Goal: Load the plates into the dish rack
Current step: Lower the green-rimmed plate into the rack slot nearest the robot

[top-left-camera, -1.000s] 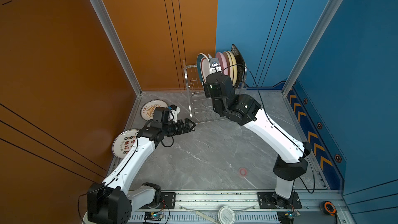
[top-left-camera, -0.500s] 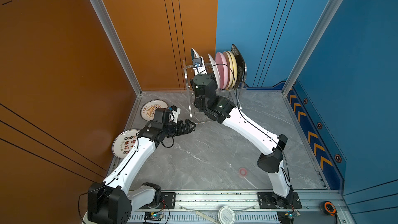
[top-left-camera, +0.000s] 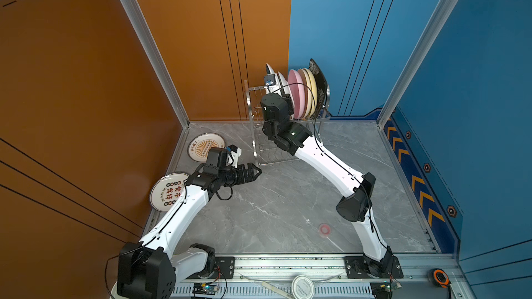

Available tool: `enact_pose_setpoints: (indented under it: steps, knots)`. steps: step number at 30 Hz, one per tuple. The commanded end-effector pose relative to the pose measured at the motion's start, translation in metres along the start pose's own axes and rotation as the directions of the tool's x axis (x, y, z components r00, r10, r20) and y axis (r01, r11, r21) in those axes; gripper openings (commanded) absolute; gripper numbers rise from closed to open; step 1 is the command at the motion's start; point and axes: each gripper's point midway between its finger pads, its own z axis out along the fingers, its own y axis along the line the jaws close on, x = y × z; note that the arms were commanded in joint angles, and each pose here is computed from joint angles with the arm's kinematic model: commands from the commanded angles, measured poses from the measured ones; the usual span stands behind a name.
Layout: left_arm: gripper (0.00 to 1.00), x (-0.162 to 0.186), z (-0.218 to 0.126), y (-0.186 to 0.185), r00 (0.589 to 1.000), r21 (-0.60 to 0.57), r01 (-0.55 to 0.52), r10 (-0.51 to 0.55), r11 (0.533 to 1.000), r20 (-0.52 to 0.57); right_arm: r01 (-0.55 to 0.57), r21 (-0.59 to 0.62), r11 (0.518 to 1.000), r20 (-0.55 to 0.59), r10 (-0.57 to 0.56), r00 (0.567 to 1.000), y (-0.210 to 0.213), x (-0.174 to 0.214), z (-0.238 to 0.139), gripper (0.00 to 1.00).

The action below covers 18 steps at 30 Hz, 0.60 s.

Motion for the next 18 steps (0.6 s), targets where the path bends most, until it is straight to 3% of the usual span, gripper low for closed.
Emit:
enact_pose_setpoints:
  steps: [1, 18]
  knots:
    - [0.98, 0.0, -0.003, -0.004, 1.0, 0.028, -0.004, 0.004, 1.0, 0.011, -0.1, 0.037, 0.994, 0.036, 0.099, 0.994, -0.026, -0.025, -0.001, 0.0]
    - [0.98, -0.002, -0.002, -0.001, 1.0, 0.032, 0.008, -0.008, 0.999, 0.015, -0.131, 0.046, 0.99, -0.045, 0.133, 0.99, -0.047, 0.0, 0.023, 0.0]
